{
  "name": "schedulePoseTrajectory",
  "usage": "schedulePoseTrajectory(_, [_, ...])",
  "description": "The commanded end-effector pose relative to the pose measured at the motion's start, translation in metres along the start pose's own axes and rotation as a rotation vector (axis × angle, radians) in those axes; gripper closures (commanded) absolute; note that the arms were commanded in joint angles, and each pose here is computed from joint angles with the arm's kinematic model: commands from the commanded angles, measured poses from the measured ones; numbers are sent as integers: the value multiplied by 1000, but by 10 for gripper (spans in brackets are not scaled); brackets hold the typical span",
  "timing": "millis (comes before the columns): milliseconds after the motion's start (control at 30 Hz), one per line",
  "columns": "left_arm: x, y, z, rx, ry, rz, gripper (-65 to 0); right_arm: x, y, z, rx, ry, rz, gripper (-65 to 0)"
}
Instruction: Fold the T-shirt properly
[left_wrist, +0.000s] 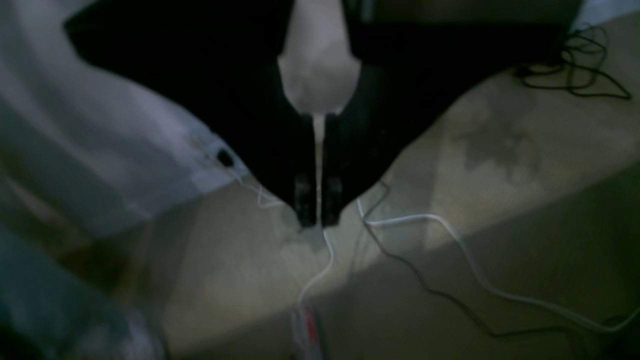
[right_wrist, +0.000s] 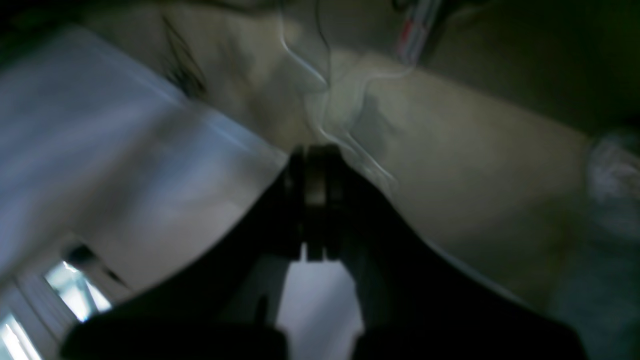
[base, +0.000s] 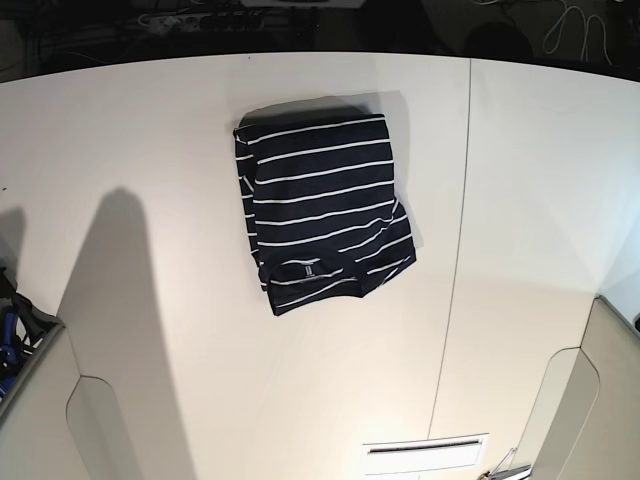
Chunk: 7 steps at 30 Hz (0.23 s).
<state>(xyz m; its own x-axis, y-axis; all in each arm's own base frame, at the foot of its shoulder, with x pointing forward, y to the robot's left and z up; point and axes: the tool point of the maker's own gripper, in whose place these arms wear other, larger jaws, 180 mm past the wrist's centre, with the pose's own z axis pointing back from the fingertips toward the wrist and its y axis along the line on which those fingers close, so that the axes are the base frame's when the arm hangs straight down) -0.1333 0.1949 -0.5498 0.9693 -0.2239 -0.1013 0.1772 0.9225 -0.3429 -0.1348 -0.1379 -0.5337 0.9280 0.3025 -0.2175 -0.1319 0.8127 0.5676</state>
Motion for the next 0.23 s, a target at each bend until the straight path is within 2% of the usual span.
schedulePoseTrajectory(0, [-9,2,-8,16,42,10,-25,-9,-8,-1,-18,49,24,0])
schedulePoseTrajectory(100, [-4,10,-36,82,99,43,-25,-18,-19,-10,-45,150,80,0])
schedulePoseTrajectory(200, [2,7,-56,103,149,26,-25,-11,-25,-14,-55,185,116,0])
